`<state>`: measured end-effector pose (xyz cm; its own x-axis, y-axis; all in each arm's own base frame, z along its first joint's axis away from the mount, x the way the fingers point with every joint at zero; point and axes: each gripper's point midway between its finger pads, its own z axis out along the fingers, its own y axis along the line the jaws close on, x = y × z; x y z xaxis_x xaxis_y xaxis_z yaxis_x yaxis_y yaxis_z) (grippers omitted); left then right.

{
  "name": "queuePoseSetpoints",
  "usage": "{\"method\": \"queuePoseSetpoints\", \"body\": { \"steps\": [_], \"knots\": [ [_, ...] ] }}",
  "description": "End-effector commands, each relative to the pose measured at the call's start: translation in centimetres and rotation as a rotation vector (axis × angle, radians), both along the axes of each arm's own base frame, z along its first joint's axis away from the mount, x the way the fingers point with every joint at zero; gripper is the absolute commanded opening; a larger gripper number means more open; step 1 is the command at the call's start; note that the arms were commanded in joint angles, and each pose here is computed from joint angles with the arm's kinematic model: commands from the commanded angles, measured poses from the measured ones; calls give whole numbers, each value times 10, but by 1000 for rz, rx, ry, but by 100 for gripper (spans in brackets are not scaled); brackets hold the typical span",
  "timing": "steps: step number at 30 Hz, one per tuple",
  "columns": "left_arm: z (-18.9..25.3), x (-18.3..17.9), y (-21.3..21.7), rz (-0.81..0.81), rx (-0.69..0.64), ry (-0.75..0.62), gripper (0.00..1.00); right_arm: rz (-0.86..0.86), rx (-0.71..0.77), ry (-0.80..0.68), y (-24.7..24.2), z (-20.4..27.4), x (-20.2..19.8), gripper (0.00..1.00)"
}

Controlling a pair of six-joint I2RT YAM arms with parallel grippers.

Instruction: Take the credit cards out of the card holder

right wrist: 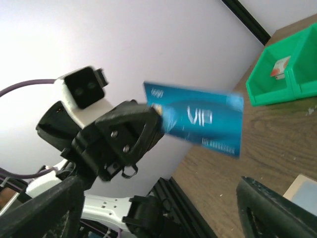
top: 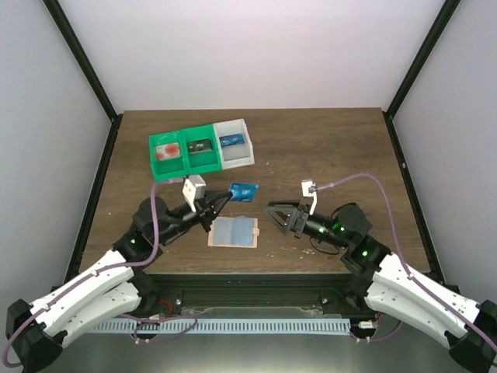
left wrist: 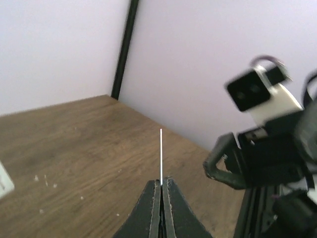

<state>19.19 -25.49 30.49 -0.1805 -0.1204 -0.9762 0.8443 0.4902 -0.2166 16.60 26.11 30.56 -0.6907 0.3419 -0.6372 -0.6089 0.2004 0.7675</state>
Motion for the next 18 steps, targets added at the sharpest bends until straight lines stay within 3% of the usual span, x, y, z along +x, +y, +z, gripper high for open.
{"method": "queuePoseSetpoints", "body": {
  "steps": [1, 2, 3, 13, 18],
  "knots": [
    [20, 30, 20, 123, -251, 322, 0, -42, -18, -34, -11, -6, -1, 91],
    [19, 43, 30, 184, -284, 378, 0, -40, -25, -31, -11, -9, -2, 98],
    [20, 52, 33, 210, -301, 405, 0, -37, -32, -28, -11, -10, -2, 99],
    [5, 139, 53, 388, -377, 541, 0, -10, -70, -21, -9, -15, -7, 100],
    [-12, 198, 48, 462, -345, 630, 0, -32, -101, -25, -12, -17, -5, 100]
  ]
}}
